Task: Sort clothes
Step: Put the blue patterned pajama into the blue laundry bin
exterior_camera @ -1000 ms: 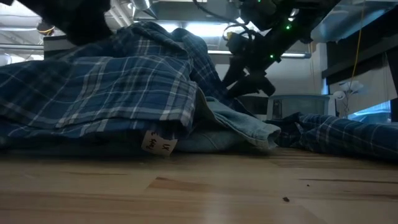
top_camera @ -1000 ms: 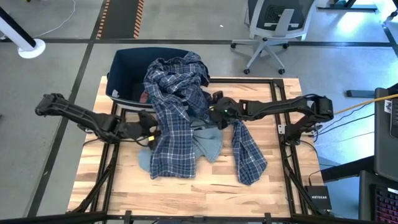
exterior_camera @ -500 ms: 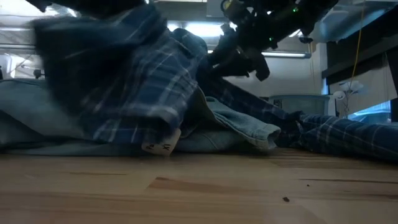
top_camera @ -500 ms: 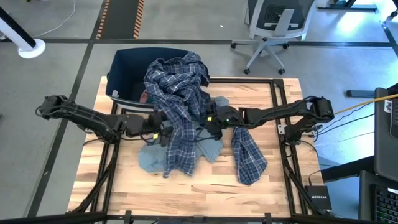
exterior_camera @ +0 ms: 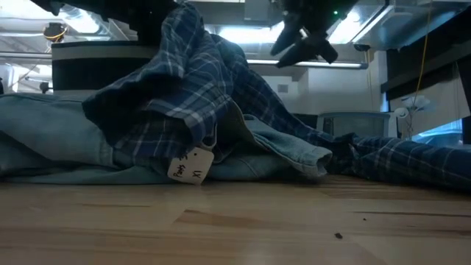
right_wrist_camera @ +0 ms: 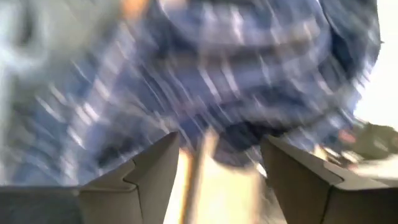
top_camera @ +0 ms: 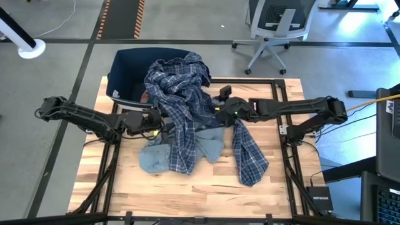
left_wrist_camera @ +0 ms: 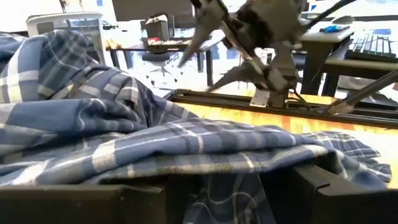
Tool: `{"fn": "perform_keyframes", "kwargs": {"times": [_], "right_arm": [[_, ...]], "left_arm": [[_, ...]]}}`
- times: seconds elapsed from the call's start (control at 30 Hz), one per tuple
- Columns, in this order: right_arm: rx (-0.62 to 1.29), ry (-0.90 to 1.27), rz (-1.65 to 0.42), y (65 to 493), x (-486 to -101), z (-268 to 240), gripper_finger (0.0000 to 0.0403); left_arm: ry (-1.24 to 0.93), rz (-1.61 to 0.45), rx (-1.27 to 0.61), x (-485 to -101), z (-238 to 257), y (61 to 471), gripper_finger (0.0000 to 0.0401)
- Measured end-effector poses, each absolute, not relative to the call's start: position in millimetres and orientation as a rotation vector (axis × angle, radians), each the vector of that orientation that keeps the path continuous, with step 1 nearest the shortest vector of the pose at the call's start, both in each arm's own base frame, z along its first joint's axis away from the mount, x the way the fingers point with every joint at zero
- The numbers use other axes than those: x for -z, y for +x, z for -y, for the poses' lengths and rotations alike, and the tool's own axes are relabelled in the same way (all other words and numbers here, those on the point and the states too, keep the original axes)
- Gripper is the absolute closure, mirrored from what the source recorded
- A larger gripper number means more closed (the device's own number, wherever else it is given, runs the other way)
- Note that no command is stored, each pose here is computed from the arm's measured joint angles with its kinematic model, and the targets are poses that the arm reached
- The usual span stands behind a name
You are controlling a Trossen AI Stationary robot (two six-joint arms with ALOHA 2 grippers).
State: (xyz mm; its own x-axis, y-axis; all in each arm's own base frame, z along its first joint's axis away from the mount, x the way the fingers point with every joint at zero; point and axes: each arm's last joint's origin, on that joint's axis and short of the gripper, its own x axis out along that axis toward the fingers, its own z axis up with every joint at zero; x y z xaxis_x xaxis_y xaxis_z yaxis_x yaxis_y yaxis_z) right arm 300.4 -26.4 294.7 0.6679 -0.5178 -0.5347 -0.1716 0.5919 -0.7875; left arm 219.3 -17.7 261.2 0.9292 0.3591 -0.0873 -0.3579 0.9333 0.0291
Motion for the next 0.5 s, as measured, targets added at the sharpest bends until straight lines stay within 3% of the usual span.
{"fn": "perform_keyframes", "kwargs": {"times": [0.23, 0.5], "right_arm": [[0.351, -0.975, -0.952, 299.0, -270.5, 72.6, 0.0157], [0.466, -0.721, -0.662, 308.1, -260.1, 139.7, 0.0157]], "left_arm": [[0.012, -0.088, -0.368, -261.6, 17.7, 219.3, 0.0232], [0.034, -0.09, -0.367, -261.8, 17.6, 219.3, 0.0232]]}}
